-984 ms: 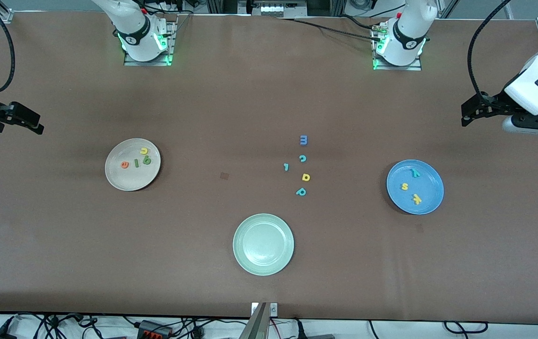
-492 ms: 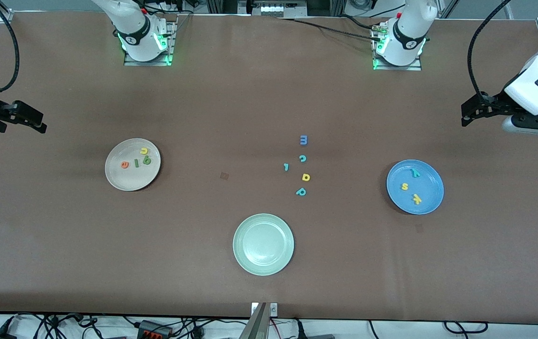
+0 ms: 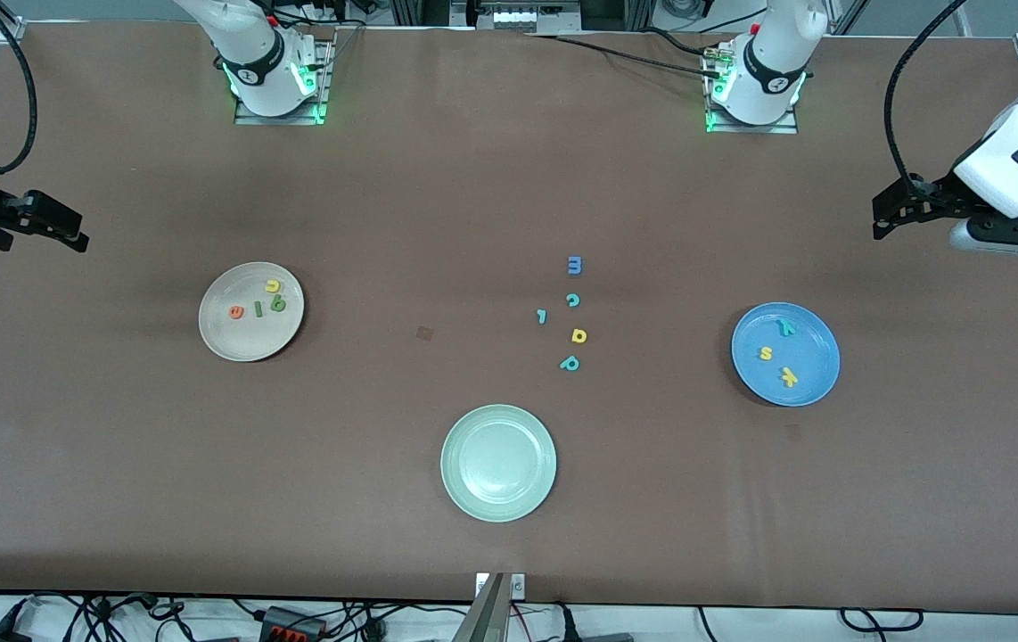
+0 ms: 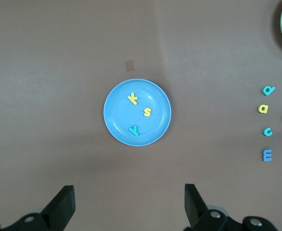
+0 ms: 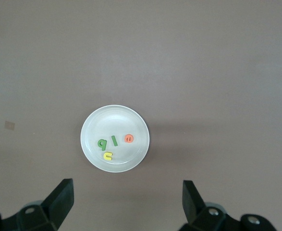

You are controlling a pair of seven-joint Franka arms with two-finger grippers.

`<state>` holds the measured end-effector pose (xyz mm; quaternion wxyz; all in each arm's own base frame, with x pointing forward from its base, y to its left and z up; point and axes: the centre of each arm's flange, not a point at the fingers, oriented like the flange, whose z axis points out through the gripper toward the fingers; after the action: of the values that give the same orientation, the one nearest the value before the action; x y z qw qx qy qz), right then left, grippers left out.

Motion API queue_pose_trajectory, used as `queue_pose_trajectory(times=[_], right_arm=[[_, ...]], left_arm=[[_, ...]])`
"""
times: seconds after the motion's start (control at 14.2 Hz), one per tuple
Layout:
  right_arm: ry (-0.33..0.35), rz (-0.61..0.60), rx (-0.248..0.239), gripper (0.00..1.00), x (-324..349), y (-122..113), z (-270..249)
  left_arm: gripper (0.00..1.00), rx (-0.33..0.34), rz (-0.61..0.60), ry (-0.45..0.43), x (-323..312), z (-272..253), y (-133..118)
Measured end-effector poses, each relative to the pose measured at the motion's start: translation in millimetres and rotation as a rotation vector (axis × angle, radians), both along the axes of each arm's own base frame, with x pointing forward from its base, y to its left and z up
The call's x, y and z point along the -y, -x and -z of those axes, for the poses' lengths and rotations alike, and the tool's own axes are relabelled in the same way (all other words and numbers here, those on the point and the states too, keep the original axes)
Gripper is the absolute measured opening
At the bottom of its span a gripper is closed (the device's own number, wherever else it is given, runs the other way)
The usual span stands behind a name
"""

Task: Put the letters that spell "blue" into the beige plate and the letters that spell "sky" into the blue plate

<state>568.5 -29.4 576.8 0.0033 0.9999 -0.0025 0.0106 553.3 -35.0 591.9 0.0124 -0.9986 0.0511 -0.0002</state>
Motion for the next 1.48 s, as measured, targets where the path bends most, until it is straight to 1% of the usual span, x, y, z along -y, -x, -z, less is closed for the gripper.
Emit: queue_pose_trajectory(times=[1.12,1.48], right_arm=[[0.000,0.000,-0.002,1.00,0.0,0.4,0.1],[0.000,0.000,-0.011,1.00,0.3,0.5,4.5]], left_arm=[[1.00,0.000,0.001,0.000,0.7,0.0,0.0],[1.00,0.000,0.001,0.000,0.7,0.0,0.0]])
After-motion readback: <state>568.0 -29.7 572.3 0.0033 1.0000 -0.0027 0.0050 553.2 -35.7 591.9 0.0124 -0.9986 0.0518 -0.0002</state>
